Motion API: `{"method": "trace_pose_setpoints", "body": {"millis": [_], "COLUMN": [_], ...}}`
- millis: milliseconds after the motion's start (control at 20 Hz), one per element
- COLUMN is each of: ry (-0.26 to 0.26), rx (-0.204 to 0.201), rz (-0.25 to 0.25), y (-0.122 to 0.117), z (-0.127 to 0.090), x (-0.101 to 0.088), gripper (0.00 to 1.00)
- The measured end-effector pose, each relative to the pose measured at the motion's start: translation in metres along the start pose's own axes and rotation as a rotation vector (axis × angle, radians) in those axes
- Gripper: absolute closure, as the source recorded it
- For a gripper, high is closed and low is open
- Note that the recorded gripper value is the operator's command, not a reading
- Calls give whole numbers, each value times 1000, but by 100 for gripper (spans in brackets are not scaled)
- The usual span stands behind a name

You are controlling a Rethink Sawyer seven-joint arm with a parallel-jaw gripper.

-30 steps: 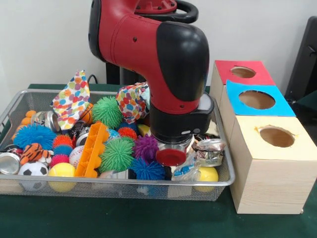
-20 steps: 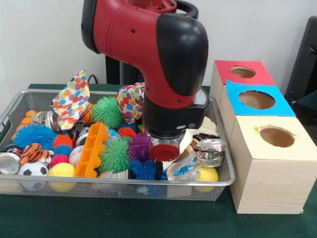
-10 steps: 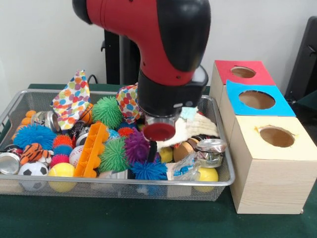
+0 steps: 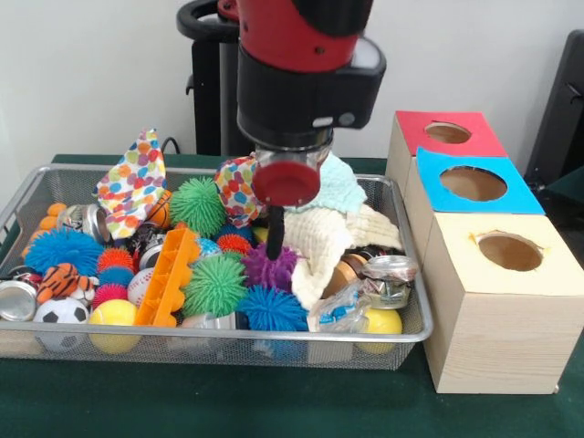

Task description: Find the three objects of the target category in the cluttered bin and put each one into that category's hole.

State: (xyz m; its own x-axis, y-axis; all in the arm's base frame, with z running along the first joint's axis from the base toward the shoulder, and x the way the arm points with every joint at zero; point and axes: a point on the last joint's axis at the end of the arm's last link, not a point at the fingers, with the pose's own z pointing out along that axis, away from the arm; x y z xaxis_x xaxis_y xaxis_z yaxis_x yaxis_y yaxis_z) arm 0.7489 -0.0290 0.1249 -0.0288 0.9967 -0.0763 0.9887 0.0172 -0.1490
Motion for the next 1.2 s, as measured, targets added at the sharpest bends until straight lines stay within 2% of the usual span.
{"method": "trace_pose_setpoints", "body": {"millis": [200, 350, 750, 1200], "ry": [-3, -8, -7, 4], "rx": [-32, -42, -39, -21], "rz": [-7, -24, -65, -81], "y": [7, 13, 20, 23], "z": [-17, -19, -7, 16], "x": [3, 12, 40, 51], "gripper": [0, 0, 0, 0]}}
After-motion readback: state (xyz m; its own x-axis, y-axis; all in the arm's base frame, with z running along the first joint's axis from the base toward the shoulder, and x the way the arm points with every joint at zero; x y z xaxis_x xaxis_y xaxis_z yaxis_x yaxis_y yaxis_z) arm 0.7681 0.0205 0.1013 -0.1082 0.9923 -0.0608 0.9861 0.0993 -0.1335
